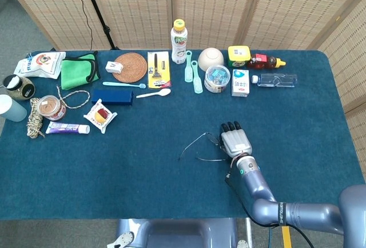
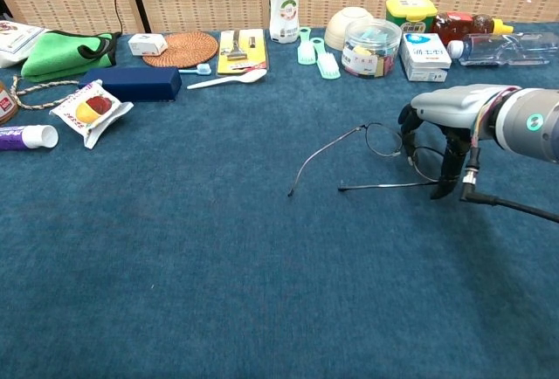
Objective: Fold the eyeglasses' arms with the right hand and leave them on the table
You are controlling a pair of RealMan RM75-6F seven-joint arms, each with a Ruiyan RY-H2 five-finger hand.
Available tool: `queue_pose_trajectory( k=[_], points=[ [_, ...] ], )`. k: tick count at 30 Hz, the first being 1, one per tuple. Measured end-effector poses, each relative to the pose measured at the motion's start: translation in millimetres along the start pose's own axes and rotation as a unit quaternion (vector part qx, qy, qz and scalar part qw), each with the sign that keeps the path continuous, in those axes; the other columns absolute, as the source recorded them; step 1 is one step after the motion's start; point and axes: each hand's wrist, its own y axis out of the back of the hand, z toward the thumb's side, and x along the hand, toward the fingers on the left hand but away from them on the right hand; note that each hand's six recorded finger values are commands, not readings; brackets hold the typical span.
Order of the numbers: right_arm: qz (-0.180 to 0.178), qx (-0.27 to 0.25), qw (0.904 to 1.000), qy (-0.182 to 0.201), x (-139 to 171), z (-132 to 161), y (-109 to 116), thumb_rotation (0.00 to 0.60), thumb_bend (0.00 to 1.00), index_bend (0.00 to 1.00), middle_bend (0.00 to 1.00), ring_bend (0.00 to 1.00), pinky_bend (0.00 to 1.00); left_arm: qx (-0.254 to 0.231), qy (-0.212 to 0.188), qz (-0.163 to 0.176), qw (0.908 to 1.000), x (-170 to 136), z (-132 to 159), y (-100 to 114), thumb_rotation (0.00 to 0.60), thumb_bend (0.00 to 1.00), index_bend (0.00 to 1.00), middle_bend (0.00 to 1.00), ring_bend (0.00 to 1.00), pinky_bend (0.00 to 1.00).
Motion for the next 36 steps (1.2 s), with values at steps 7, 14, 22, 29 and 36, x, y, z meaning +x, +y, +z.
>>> queue_pose_trajectory(
  k=[7, 14, 22, 29, 36],
  points=[
    [-0.005, -0.014, 0.9998, -0.010, -4.1, -5.2, 2.4, 0.600, 0.08, 0.57, 0.16, 0.02, 0.01, 0.001, 0.000, -0.001, 1.0000, 0.0, 0.4, -0.6, 0.565, 0.44, 0.09, 0.10, 0.10, 0.00],
    [-0.002, -0.026, 0.9994, -0.022, -8.4, -11.4, 4.4, 0.600, 0.10, 0.60, 0.18, 0.06, 0.02, 0.001, -0.001, -0.003, 1.0000, 0.3, 1.6, -2.0, 0.567, 0.44, 0.09, 0.10, 0.10, 0.00],
    [0.007, -0.031, 0.9990, -0.032, -12.1, -18.6, 6.4, 0.600, 0.12, 0.57, 0.18, 0.07, 0.02, 0.002, -0.001, -0.004, 1.0000, 0.8, 2.8, -2.4, 0.565, 0.44, 0.09, 0.10, 0.10, 0.00],
    [0.009, -0.027, 0.9988, -0.039, -15.5, -23.5, 10.9, 0.600, 0.13, 0.54, 0.16, 0.06, 0.02, 0.003, 0.000, -0.005, 1.0000, 0.5, 3.1, -2.5, 0.565, 0.44, 0.09, 0.10, 0.10, 0.00],
    [0.020, -0.016, 0.9988, -0.042, -13.9, -29.5, 11.6, 0.600, 0.12, 0.44, 0.10, 0.03, 0.00, 0.004, -0.001, -0.006, 1.0000, -0.2, 4.1, -2.7, 0.564, 0.44, 0.09, 0.10, 0.10, 0.00]
  ],
)
